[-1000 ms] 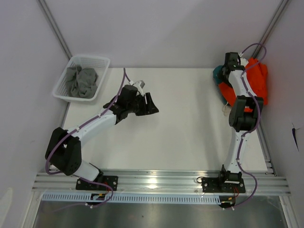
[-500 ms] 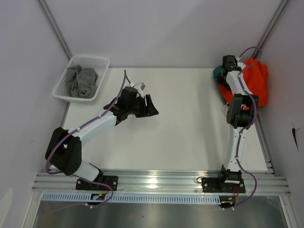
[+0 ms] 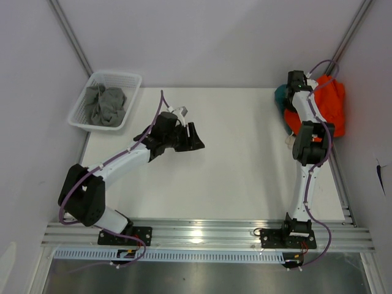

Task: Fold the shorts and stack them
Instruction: Neatly place the folded shorts to the corner

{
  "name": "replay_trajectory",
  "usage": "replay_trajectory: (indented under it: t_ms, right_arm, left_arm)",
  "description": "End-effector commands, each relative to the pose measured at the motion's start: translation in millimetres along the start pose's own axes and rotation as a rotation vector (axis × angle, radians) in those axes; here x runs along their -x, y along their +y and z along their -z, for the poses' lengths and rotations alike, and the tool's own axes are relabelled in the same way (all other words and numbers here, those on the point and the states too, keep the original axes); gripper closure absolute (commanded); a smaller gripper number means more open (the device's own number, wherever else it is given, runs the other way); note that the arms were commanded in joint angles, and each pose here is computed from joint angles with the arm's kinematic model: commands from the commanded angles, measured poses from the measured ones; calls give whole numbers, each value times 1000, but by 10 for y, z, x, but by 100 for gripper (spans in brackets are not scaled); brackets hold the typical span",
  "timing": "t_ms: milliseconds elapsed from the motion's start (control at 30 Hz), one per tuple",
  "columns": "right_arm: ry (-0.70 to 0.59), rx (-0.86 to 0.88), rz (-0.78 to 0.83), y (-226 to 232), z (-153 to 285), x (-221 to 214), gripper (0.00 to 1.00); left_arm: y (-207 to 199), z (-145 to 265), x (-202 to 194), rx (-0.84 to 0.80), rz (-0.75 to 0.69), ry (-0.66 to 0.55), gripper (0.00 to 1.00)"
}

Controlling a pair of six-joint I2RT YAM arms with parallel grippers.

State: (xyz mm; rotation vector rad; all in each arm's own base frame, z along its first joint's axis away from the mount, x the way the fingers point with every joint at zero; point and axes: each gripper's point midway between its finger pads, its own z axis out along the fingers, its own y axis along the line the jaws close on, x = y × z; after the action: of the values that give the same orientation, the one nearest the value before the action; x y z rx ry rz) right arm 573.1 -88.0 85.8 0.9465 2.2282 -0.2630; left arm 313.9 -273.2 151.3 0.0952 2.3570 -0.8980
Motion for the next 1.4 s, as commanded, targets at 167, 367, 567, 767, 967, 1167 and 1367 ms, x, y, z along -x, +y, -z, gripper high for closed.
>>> replay_trajectory:
  t_ms: [167, 367, 567, 767, 967, 1167, 1367]
  right_arm:
    - [-207, 158, -136, 220, 673, 959, 100]
    - [-208, 302, -223, 479, 542, 1184, 100]
    - [-282, 422, -274, 764, 586, 1442, 100]
    - [-266, 525, -313, 1003, 371, 1396, 100]
    - [-265, 573, -323, 1203, 180, 1268, 100]
    - [-201, 617, -352, 1334, -75, 1022, 100]
    - [-207, 643, -385, 1397, -176, 984, 78]
  left_arm:
    - [-55, -8, -46, -28, -25, 7, 37]
    - [-100, -26, -81, -29, -40, 26, 36]
    - [-174, -79, -79, -31, -53, 38, 37]
    - [-150, -181, -116, -22, -45, 62, 37]
    - [-151, -245, -126, -16, -47, 75, 37]
    - [-140, -287, -136, -12, -48, 82, 37]
    - [-117, -287, -171, -5, -51, 87, 37]
